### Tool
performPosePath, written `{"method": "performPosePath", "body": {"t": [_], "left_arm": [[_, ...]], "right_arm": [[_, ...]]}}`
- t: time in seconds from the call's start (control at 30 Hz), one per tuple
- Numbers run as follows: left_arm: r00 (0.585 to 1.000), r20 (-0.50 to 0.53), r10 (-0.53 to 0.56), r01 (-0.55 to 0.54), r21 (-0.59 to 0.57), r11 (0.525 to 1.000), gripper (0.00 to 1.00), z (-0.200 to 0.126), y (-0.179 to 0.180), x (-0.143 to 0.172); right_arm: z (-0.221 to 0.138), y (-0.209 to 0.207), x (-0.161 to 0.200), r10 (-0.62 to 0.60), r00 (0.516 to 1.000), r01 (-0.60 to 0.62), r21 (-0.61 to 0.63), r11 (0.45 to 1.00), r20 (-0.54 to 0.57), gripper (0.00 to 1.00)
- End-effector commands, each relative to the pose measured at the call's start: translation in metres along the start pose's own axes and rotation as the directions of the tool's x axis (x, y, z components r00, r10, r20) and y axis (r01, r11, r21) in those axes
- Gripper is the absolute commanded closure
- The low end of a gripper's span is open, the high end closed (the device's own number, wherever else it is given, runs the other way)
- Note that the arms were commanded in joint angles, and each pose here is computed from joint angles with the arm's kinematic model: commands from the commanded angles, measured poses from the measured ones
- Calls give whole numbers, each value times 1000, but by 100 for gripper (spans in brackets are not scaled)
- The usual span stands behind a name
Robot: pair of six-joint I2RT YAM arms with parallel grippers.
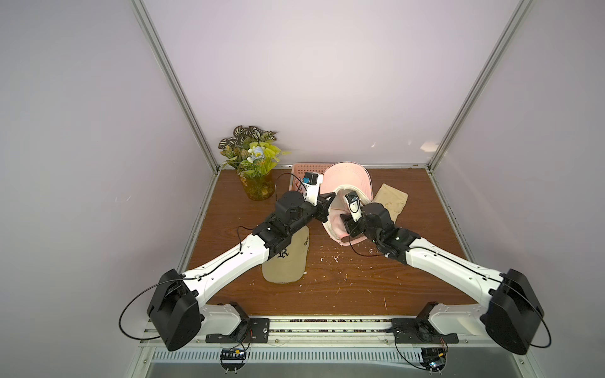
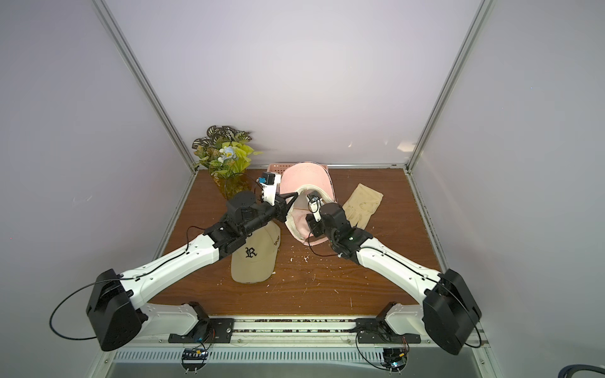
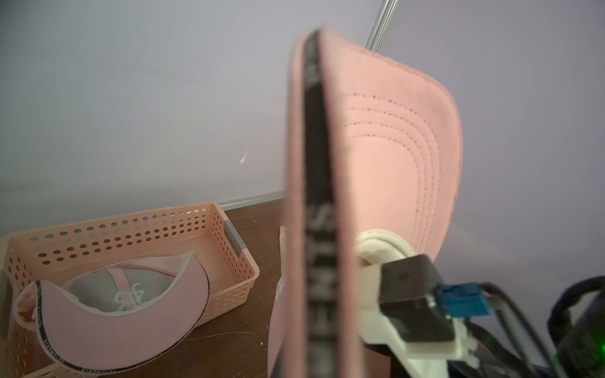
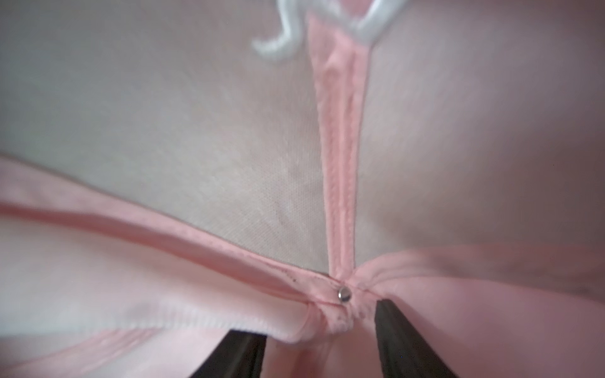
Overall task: Turn the baseball cap inside out
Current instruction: Turn over the baseball cap.
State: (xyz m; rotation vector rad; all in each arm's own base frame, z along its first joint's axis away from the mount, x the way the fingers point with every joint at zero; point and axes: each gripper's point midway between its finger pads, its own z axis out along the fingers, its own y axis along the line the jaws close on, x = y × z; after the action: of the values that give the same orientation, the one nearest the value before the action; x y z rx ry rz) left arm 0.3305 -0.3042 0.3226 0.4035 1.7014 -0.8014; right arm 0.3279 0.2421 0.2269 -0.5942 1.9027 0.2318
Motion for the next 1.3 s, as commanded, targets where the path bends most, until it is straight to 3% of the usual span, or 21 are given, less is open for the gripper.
{"method": "performPosePath", "body": {"t": [0.0,0.1,0.2,0.33,0.47,0.53,0.63,0.73,0.87,0.97,1.07,1.17,1.27], "left_arm": [[1000,-18,24,-24,-29,999,100,3,5,10],[1000,-18,16,-17,-19,1000,100,3,3,9],[1000,-9,11,-11,-3,1000,100,2,0,5],[1000,12,7,-7,11,1000,100,-1,-4,-2],[1000,22,5,-4,-48,999,100,-2,6,-4],[1000,26,5,-3,-79,997,100,-1,12,-3],[999,33,4,-1,-120,993,100,1,20,-3],[1000,30,9,-5,-136,991,100,4,23,0],[1000,9,11,-10,-125,992,100,8,23,7],[1000,-9,7,-7,-90,996,100,9,18,13],[1000,-12,-6,6,-52,999,100,8,10,13],[1000,-7,-20,20,-24,1000,100,5,5,10],[999,15,-41,41,-18,999,100,2,3,3]], "right_arm": [[-32,-7,-60,81,963,-78,-21,997,258,41],[-40,-26,-62,87,956,-111,70,991,281,41],[-33,-41,-49,56,976,-95,182,979,211,40],[-23,-42,-36,27,991,-54,203,978,133,39],[-21,4,-32,-52,992,59,-58,997,116,34],[-26,32,-30,-105,988,128,-214,968,115,33],[-34,50,-30,-143,984,171,-327,929,108,31],[-45,60,-37,-153,977,200,-389,899,147,31],[-58,49,-61,-75,965,162,-346,924,251,32],[-56,24,-75,-15,954,85,-218,972,301,37],[-44,3,-76,16,958,13,-100,995,285,50],[-24,3,-66,8,973,10,-78,997,231,64],[-6,13,-56,22,983,-1,-115,993,183,67]]}}
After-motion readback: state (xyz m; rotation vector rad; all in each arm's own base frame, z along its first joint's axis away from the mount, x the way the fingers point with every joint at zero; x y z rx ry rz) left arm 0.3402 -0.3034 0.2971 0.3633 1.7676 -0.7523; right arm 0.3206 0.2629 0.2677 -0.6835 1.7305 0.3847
